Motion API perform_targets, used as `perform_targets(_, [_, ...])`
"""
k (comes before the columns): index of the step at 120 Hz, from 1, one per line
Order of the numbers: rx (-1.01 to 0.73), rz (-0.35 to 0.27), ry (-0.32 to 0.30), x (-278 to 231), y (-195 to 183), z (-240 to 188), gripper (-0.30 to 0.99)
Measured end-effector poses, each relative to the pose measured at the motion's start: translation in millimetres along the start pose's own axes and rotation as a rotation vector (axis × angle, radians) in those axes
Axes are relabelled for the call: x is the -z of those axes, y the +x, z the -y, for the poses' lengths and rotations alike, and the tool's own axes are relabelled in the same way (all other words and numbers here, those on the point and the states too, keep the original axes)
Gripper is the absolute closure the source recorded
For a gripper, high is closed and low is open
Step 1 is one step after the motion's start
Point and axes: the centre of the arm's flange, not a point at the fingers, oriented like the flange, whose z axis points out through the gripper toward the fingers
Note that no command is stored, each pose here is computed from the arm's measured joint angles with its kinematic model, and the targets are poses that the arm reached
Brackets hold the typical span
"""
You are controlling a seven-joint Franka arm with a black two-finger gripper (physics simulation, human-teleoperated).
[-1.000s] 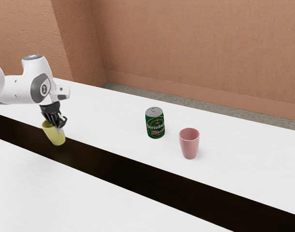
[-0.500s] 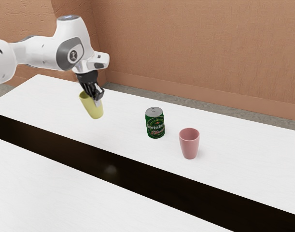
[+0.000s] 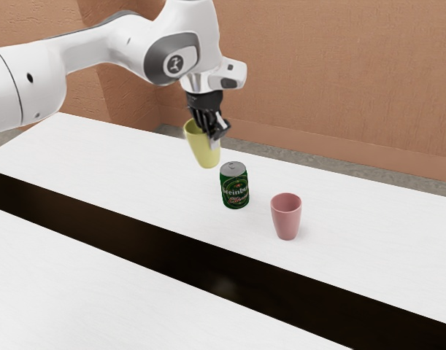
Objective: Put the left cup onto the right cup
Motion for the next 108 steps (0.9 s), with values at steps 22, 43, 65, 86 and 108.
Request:
perform_targets(22, [-0.002,0.02,0.002,-0.7,19.7,-45.7,0.79])
perform_targets(43, [0.013,0.045,-0.003,-9.2,28.6,-79.4,0.79])
perform_targets(65, [0.067,0.038,-0.003,-15.3,43.0,-79.4,0.79])
perform_targets(86, [0.09,0.024,-0.017,-27.8,64.4,-86.9,0.79])
perform_targets(108, [0.125,0.017,-0.019,-40.2,75.5,-84.4,0.79])
